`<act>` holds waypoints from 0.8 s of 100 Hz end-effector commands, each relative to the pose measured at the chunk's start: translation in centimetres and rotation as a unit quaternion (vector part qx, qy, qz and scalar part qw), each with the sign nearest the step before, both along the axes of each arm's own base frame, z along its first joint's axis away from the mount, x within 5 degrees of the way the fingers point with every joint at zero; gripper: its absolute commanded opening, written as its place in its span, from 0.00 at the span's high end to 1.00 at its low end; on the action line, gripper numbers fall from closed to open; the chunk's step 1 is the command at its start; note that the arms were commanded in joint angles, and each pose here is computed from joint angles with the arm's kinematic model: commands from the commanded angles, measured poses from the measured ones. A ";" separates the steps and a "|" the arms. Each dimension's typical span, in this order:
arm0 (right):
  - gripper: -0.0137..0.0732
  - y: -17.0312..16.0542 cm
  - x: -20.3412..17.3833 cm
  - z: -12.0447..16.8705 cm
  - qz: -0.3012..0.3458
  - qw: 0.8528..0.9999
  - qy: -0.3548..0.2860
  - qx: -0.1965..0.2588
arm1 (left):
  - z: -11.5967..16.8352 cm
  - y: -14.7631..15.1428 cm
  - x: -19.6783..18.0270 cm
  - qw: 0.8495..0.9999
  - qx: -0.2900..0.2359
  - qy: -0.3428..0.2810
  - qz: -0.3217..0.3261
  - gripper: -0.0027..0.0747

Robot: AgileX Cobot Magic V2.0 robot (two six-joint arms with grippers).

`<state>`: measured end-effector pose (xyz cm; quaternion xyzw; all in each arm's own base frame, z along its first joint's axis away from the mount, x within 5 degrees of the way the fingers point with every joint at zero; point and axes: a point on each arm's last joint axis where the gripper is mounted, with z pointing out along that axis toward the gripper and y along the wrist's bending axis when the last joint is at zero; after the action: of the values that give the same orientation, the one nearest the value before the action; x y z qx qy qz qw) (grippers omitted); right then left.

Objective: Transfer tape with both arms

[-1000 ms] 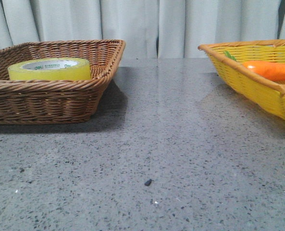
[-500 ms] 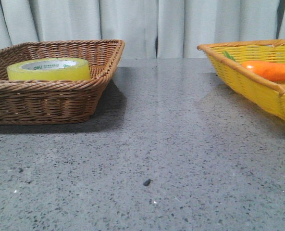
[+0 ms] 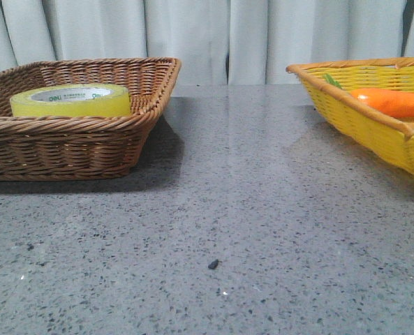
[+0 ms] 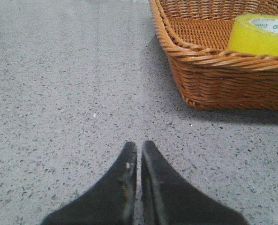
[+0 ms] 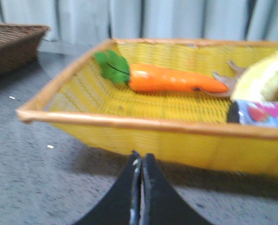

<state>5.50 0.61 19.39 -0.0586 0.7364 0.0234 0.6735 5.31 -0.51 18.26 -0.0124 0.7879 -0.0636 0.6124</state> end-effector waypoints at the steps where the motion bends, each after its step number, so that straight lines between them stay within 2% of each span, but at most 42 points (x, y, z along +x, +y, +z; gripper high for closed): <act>1: 0.92 -0.3 0.0 -0.6 -0.026 1.000 -0.001 0.000 | 0.2 0.0 -0.1 1.000 -0.012 -0.028 0.003 0.99; 15: 0.92 -0.7 -0.1 -1.5 -0.070 0.996 0.053 0.007 | 0.2 0.0 -0.1 1.000 -0.012 -0.028 0.003 0.99; 32: 0.92 -1.3 -0.2 -1.8 -0.123 0.990 0.069 0.016 | 0.2 0.0 -0.1 1.000 -0.012 -0.028 0.003 0.99; 80: 0.92 -1.2 -0.2 -1.8 -0.119 0.990 0.070 0.016 | 0.2 0.0 -0.1 1.000 -0.012 -0.028 0.003 0.99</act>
<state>5.27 -0.64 18.07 0.0428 0.7851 -0.0414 0.6165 5.31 -0.51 18.24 -0.0124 0.7885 -0.0635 0.6116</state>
